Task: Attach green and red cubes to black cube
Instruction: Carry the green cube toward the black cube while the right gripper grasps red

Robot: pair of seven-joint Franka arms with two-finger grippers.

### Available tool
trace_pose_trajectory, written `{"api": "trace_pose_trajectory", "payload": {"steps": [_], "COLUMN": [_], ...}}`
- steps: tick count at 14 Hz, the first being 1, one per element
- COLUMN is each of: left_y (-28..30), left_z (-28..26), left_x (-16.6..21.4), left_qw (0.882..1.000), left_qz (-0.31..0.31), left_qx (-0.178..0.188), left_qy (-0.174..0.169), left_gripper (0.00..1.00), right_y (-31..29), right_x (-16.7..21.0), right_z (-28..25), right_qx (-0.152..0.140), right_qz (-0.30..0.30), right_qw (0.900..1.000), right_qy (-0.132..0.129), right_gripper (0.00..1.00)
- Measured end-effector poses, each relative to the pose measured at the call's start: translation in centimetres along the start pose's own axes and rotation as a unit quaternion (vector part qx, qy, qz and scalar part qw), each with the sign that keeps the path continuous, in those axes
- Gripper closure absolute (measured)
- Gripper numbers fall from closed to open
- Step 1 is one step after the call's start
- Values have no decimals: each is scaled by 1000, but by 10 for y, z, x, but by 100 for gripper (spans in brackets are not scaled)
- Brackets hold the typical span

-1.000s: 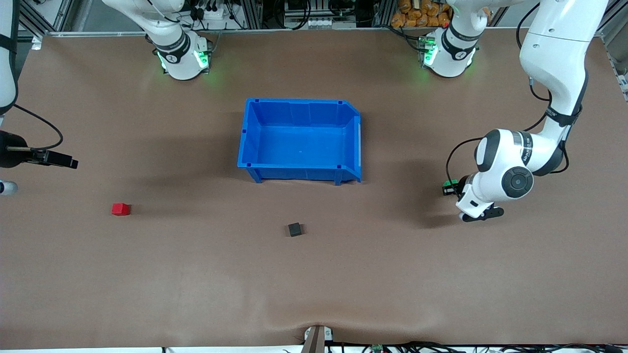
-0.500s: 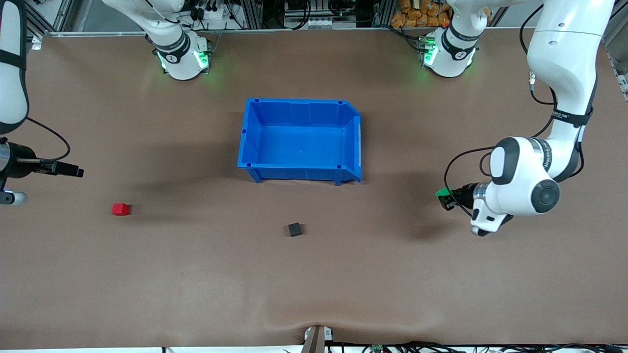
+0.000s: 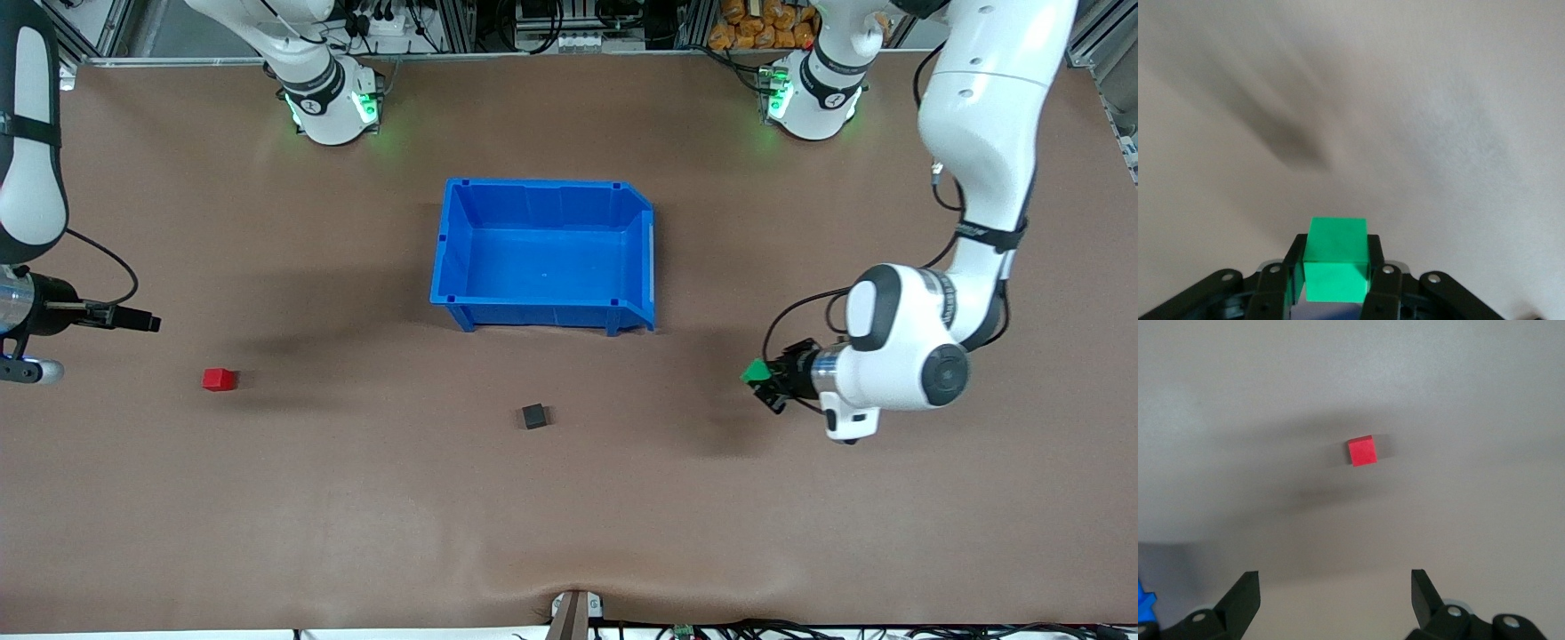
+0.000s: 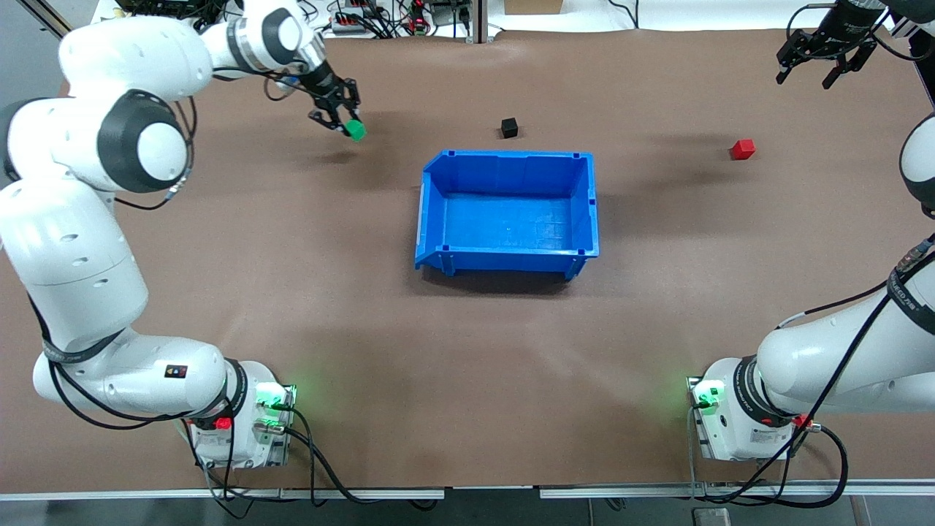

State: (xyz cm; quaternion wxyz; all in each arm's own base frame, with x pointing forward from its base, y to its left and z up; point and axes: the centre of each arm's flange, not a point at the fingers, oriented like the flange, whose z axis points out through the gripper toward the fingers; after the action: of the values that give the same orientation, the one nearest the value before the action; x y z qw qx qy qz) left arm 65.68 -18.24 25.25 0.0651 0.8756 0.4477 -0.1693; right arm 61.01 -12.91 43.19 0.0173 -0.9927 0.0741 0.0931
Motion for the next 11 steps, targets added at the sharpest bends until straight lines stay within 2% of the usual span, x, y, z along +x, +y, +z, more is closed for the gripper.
{"api": "trace_pose_trajectory", "payload": {"steps": [3, 6, 11], "left_y": [22, 31, 51], "left_z": [12, 15, 32], "left_x": [-25, -29, -59], "left_qw": [999, 997, 992], "left_qz": [-41, -62, -109], "left_qx": [-9, -29, -56], "left_qy": [-16, -34, -24], "left_gripper": [60, 60, 60], "right_y": [1, 1, 2], "right_x": [8, 13, 23], "right_z": [14, 22, 36], "right_qx": [-2, -2, -5], "right_qz": [0, 1, 1], "right_qw": [1000, 1000, 1000], "right_qy": [-1, 0, 5], "right_gripper": [0, 0, 0]}}
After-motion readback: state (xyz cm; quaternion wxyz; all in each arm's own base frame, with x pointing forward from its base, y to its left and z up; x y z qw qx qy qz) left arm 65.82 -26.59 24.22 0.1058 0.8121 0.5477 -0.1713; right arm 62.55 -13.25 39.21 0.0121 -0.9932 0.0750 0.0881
